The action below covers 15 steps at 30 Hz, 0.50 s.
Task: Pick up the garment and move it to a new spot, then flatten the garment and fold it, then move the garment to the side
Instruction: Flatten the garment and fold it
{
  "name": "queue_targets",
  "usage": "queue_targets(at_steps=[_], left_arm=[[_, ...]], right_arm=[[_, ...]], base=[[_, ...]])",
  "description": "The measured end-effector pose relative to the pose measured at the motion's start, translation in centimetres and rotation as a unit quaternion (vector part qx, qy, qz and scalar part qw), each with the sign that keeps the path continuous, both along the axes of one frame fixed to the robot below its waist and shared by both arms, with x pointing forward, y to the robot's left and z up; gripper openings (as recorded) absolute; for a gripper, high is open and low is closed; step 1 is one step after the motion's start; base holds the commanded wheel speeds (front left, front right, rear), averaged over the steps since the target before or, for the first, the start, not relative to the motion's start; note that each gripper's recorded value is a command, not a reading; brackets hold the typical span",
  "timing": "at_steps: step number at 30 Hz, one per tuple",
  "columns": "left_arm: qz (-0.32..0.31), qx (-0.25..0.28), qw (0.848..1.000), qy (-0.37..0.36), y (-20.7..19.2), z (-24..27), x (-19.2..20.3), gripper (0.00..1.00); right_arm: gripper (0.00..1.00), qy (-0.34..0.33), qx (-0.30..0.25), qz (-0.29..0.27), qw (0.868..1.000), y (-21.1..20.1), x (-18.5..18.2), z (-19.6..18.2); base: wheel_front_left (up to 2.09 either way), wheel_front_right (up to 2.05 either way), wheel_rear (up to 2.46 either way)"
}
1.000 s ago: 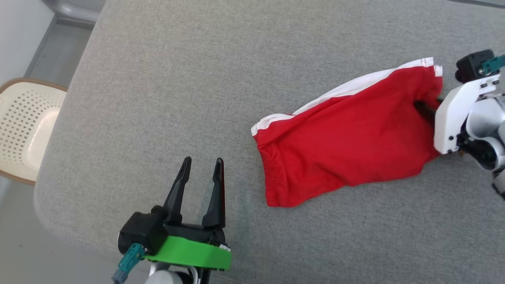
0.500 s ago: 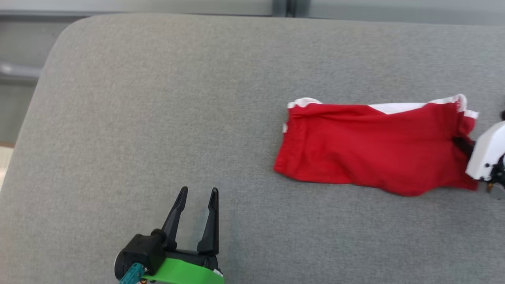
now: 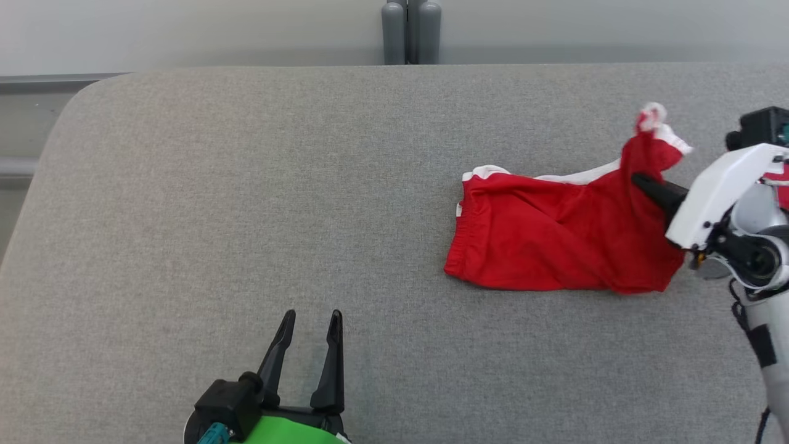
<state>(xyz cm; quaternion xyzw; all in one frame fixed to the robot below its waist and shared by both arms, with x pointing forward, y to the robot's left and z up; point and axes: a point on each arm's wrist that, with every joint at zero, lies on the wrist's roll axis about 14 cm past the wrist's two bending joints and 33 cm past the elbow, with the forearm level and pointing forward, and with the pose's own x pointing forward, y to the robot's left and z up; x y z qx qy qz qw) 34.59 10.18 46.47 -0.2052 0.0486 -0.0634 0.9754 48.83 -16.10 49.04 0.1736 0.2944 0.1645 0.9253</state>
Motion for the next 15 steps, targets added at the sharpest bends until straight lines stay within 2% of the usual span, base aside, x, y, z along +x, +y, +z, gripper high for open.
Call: queue_targets(at_steps=[7,10,15], left_arm=[[-0.014,0.002,1.0,0.01,-0.8,-0.7,0.1,1.0],[-0.016,0.009,1.0,0.009,-0.7,-0.8,0.5,1.0],[-0.018,0.027,0.999,0.013,-0.4,-1.4,0.5,1.0]], right_arm=[[0.0,0.008,0.045,0.091,0.995,9.3,-2.2,0.6],[0.0,0.012,0.045,0.102,0.994,11.5,-2.4,0.0],[0.0,0.011,0.049,0.089,0.995,12.7,-1.6,-1.0]], base=[[0.0,0.0,0.0],[0.0,0.0,0.0],[0.0,0.0,0.0]])
